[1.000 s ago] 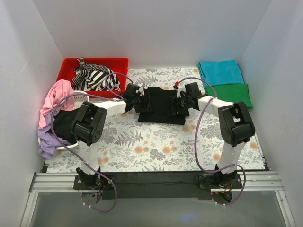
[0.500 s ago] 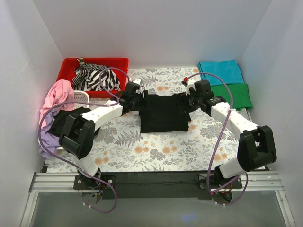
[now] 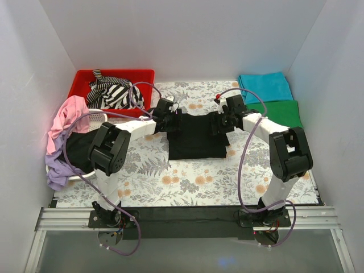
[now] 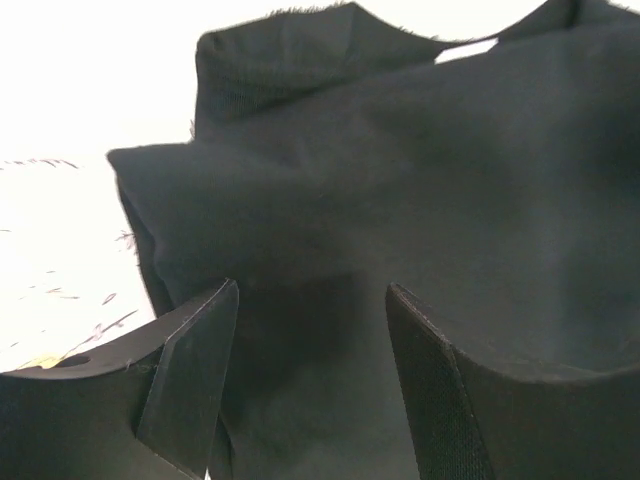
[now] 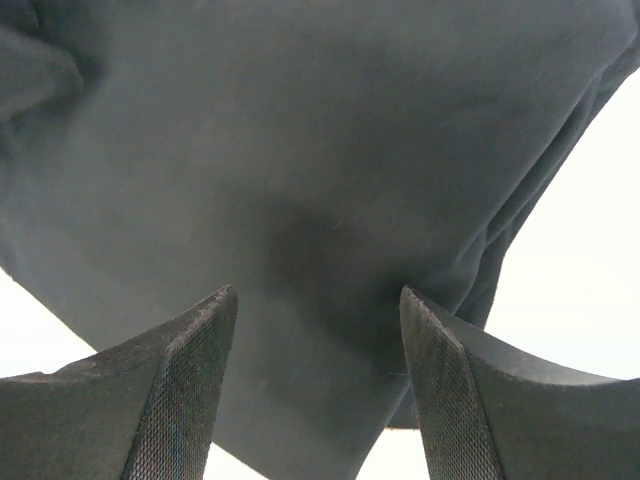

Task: Fold and stack the t-shirts
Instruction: Fold the tshirt, then neatly place the folded tshirt to the corner

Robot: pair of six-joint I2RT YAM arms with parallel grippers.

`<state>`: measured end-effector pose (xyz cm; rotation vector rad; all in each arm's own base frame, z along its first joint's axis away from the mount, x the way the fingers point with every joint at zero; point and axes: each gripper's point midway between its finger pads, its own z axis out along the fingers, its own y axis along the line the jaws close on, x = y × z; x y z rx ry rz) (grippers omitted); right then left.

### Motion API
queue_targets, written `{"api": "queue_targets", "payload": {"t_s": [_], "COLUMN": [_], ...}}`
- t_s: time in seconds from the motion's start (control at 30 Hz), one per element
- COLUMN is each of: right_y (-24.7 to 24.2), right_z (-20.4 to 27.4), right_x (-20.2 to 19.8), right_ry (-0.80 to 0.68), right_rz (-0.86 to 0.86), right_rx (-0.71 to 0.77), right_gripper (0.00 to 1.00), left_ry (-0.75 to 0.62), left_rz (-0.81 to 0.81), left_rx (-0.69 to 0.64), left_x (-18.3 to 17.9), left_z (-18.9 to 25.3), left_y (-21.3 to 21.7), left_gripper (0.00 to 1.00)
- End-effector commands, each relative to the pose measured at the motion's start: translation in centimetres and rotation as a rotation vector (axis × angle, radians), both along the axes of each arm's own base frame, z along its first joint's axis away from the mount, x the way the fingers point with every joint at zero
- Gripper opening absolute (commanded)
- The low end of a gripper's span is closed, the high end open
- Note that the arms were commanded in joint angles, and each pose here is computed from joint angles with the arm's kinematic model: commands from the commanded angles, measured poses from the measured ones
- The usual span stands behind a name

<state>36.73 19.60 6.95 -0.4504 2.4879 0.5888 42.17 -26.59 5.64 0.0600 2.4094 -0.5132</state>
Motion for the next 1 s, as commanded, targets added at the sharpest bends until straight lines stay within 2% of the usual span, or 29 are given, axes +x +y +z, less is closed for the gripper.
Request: {"api": "queue_targets", "payload": {"t_s": [0.0, 0.23, 0.37, 0.4, 0.5, 0.6, 0.67, 0.97], "right_y": [0.2, -1.5, -1.7, -1.7, -2.4, -2.7, -2.6, -3.6], "right_z": [1.0, 0.1, 3.7, 5.2, 5.4, 4.6, 3.4, -0.9], "right_x": [3.2, 4.5, 4.4, 4.3, 3.4, 2.2, 1.1, -2.4], "right_ry": [-0.069, -0.042, -0.155, -0.191, -0.149, -0.111, -0.067, 0.061], "right_rz": [-0.007, -0.076, -0.067, -0.067, -0.064, -0.053, -0.043, -0.047], "right_rx": [0.011, -0.057, -0.023, -0.013, -0.03, -0.034, -0.025, -0.02], "right_gripper": [0.72, 0.72, 0.74, 0.75, 0.76, 0.77, 0.79, 0.84], "left_ry": [-0.023, -0.063, -0.129, -0.188, -0.272, -0.297, -0.267, -0.094], "left_rz": [-0.013, 0.016, -0.007, -0.001, -0.008, -0.009, 0.027, 0.058], "left_rx": [-0.026, 0.008, -0.044, -0.066, -0.069, -0.073, -0.056, -0.035], "left_x": [0.3, 3.2, 3.9, 4.3, 4.8, 4.1, 3.2, -3.6], "left_z": [-0.4, -2.5, 0.8, 3.1, 6.1, 8.5, 8.9, 3.6], "left_y": [-0.3, 0.1, -0.7, -0.7, -0.4, -0.1, 0.9, 3.9], "left_gripper": [0.59, 0.59, 0.57, 0.57, 0.58, 0.58, 0.59, 0.6]}}
